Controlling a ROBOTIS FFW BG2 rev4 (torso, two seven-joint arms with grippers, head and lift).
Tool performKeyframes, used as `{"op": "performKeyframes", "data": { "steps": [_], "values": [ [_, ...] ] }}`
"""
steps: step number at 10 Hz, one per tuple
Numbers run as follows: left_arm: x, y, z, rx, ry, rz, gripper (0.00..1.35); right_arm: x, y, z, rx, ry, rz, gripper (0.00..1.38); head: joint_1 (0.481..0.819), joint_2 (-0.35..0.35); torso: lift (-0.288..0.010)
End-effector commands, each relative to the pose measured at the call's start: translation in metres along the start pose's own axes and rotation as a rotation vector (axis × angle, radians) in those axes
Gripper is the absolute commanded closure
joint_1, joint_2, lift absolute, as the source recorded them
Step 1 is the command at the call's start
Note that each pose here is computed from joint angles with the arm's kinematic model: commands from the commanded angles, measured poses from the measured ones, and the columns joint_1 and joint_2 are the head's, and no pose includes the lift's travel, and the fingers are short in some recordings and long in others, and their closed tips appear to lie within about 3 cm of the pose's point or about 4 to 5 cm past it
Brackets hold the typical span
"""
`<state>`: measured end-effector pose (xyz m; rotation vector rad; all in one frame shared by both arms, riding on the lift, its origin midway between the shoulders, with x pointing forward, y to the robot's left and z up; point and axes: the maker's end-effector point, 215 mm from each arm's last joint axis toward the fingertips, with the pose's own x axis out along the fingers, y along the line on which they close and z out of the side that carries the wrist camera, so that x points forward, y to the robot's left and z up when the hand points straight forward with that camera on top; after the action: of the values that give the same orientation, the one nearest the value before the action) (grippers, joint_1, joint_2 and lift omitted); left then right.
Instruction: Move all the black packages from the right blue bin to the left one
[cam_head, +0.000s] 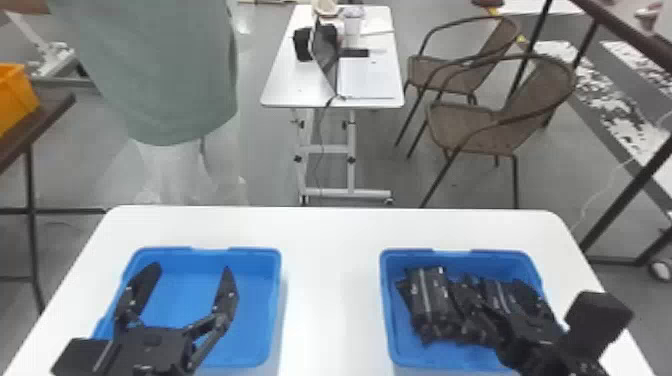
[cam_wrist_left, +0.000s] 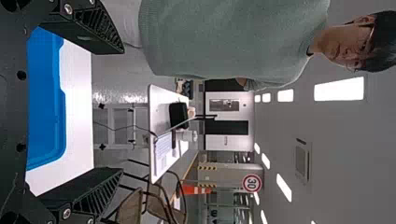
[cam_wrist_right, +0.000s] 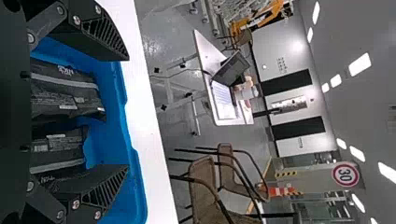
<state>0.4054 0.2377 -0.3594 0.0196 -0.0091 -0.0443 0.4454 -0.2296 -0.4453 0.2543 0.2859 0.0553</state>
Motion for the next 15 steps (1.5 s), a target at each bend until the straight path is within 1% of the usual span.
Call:
{"op": "performKeyframes", "data": {
  "steps": [1,2,3,5,6,7,10,11,12,13,14,15],
  "values": [
    [0.003,-0.001,0.001,-0.002,-0.005,-0.010,0.12,0.023,0.001,-0.017,0.059,0.051,0.009,0.21,0.695,0.010,-0.042],
    [0.003,-0.001,0.000,-0.008,-0.003,-0.012,0.12,0.034,0.003,-0.029,0.099,0.088,0.016,0.21,0.695,0.013,-0.042],
    [0.004,-0.002,0.000,-0.009,-0.005,-0.014,0.12,0.040,0.001,-0.035,0.099,0.119,0.004,0.21,0.695,0.020,-0.042],
    [0.004,-0.002,0.000,-0.012,-0.005,-0.016,0.12,0.052,0.000,-0.052,0.150,0.183,-0.016,0.21,0.695,0.021,-0.042],
    [0.005,-0.002,-0.001,-0.015,-0.004,-0.018,0.12,0.057,-0.002,-0.061,0.161,0.219,-0.029,0.21,0.695,0.023,-0.042],
    [0.005,-0.002,0.000,-0.015,-0.005,-0.019,0.12,0.061,-0.001,-0.069,0.192,0.247,-0.043,0.23,0.695,0.025,-0.042],
    [0.006,-0.003,-0.002,-0.015,-0.004,-0.022,0.12,0.068,0.010,-0.083,0.230,0.293,-0.026,0.26,0.695,0.034,-0.042],
    [0.006,-0.002,-0.001,-0.014,-0.004,-0.022,0.12,0.068,0.014,-0.091,0.242,0.322,-0.029,0.30,0.695,0.039,-0.042],
    [0.006,-0.002,-0.002,-0.014,-0.002,-0.023,0.12,0.068,0.018,-0.101,0.255,0.352,-0.023,0.36,0.695,0.048,-0.042],
    [0.006,-0.003,-0.001,-0.013,-0.004,-0.027,0.12,0.066,0.020,-0.103,0.260,0.363,-0.032,0.44,0.695,0.059,-0.042],
    [0.007,-0.003,-0.001,-0.013,-0.005,-0.029,0.12,0.061,0.019,-0.109,0.290,0.382,-0.051,0.74,0.695,0.064,-0.042],
    [0.007,-0.004,-0.001,-0.013,-0.004,-0.032,0.12,0.059,0.018,-0.111,0.310,0.385,-0.056,0.98,0.695,0.066,-0.042]
  ]
}}
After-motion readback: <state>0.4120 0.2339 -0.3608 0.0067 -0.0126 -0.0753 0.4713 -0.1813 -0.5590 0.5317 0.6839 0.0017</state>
